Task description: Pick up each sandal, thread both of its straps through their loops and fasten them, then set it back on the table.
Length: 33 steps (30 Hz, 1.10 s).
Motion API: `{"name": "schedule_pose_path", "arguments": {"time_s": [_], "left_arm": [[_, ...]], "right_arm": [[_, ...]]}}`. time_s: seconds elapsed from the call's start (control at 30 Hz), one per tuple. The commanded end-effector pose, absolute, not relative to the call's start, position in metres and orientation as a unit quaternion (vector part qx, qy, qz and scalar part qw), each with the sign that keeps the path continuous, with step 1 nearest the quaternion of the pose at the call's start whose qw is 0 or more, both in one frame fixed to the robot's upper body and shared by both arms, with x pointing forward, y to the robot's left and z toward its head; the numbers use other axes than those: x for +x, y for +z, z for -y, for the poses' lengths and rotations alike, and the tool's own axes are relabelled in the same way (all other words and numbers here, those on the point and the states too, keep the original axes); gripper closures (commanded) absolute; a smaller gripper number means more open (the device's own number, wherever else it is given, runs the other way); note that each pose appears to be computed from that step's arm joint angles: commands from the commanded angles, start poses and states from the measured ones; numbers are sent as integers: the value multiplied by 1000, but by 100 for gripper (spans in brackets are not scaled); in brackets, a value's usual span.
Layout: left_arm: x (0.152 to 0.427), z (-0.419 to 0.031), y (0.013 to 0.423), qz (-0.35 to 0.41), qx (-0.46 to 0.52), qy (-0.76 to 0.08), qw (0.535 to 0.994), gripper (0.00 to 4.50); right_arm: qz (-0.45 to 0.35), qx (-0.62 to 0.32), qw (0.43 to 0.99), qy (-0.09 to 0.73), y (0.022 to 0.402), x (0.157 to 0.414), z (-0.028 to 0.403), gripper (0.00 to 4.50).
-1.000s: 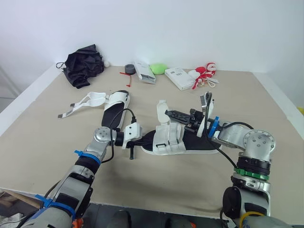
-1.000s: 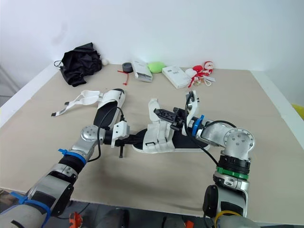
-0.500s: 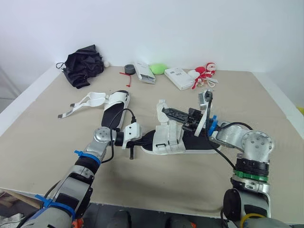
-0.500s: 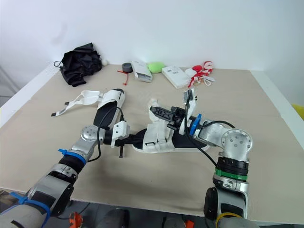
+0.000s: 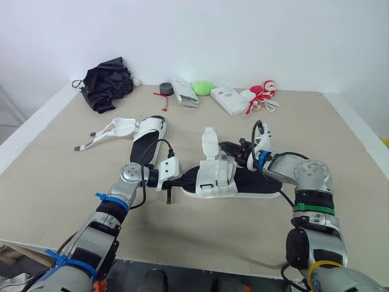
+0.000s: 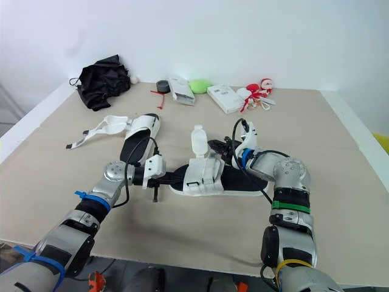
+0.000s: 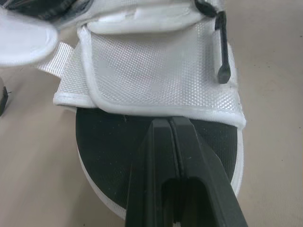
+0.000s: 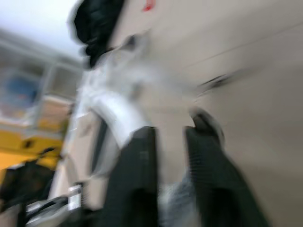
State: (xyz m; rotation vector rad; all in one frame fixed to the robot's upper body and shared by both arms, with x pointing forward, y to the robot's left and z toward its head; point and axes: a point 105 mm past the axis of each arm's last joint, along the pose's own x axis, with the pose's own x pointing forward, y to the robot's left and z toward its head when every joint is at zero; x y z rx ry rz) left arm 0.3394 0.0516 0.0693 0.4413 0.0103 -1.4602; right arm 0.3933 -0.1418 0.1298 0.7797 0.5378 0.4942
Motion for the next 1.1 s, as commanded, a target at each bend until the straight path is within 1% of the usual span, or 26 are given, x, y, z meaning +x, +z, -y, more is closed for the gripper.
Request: {"name": "schedule_pose_path", "arguments": {"time_s": [0.03, 0.07, 0.1, 0.13, 0.37, 0.4, 0.47, 0.53, 0.6, 0.73, 0.9, 1.1], "left_arm": [[294, -85, -30, -226, 188, -669, 682, 450], [294, -85, -30, -226, 188, -669, 683, 450], [294, -85, -30, -226, 188, -669, 683, 450], [295, -85, -30, -226, 188, -669, 683, 450], [295, -83, -30, -225, 187, -669, 683, 450], [295, -82, -30, -225, 187, -669, 683, 450], [294, -81, -30, -224, 186, -670, 683, 450], [294, -81, -30, -224, 186, -671, 682, 450], [294, -81, -31, -224, 187, -671, 681, 450], [295, -81, -30, -224, 189, -671, 682, 450], [298, -82, -28, -222, 191, -667, 685, 450], [298, -86, -28, -222, 190, -663, 689, 450]], "right_arm": [[-255, 353, 868, 240, 136, 395, 138, 194], [-257, 352, 868, 238, 137, 396, 138, 143], [-259, 353, 868, 235, 137, 397, 138, 114], [-261, 353, 868, 232, 137, 398, 138, 72], [-220, 337, 882, 246, 166, 408, 149, 72], [-191, 339, 886, 253, 184, 412, 157, 72], [-157, 342, 888, 263, 207, 416, 166, 72], [-147, 328, 880, 309, 227, 410, 157, 72], [-166, 297, 870, 356, 234, 401, 139, 72], [-204, 260, 861, 388, 229, 398, 121, 72], [-242, 228, 853, 403, 212, 405, 108, 72], [-277, 222, 823, 443, 191, 404, 84, 72]]}}
